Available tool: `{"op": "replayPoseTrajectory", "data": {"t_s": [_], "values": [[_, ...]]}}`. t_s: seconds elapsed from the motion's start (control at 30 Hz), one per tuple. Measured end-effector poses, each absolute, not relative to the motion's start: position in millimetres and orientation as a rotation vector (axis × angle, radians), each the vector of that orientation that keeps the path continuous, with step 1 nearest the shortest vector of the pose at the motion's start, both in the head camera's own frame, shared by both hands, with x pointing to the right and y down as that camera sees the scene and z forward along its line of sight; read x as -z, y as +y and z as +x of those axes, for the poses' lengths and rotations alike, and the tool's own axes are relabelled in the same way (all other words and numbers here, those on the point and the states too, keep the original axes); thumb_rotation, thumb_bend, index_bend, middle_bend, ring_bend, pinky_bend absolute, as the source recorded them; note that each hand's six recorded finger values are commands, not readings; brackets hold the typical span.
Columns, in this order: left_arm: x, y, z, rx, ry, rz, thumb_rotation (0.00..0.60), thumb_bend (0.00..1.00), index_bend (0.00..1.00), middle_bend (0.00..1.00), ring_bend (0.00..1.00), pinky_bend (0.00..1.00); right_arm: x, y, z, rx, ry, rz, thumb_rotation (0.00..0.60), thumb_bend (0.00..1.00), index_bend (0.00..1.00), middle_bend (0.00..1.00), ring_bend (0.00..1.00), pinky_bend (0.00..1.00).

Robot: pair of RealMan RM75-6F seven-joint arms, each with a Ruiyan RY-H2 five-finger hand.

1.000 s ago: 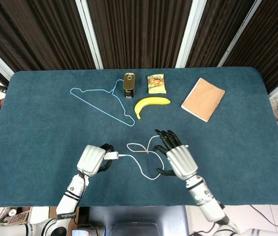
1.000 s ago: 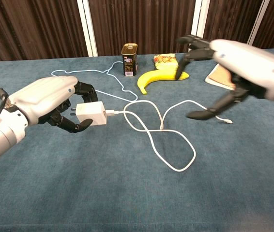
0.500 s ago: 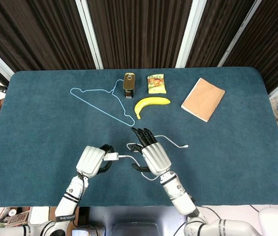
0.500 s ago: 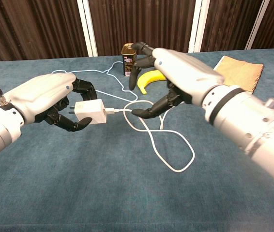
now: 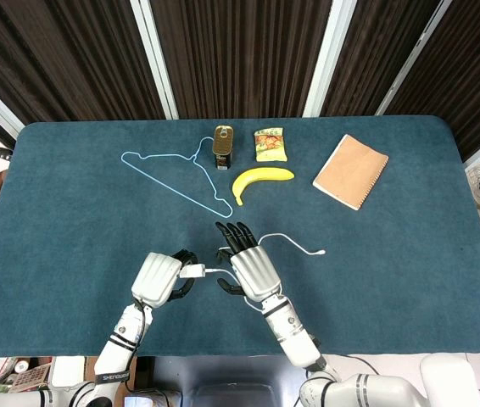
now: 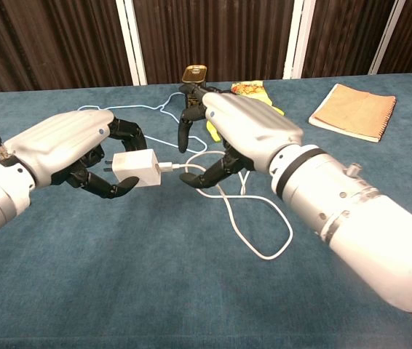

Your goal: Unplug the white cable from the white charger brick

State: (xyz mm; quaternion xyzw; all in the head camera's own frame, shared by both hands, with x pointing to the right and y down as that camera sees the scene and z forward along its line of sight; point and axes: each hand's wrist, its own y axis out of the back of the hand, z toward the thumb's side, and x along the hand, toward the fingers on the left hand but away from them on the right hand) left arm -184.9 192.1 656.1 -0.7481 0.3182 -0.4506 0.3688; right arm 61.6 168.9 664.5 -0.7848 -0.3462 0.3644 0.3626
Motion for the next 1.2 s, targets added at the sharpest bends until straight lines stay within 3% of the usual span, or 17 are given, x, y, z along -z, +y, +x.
{"op": "replayPoseTrajectory", "data": {"t_s": [1.2], "values": [[-650.3,192.2,-185.2,1.127,0.822,-1.931,0.600,0.56,0.75,0.79,1.00,1.00,-672.3,172.2,31.3,-0.919,-0.910,-2.032,0.600,0.49,0.69,0.17,0.00,0.00]]}}
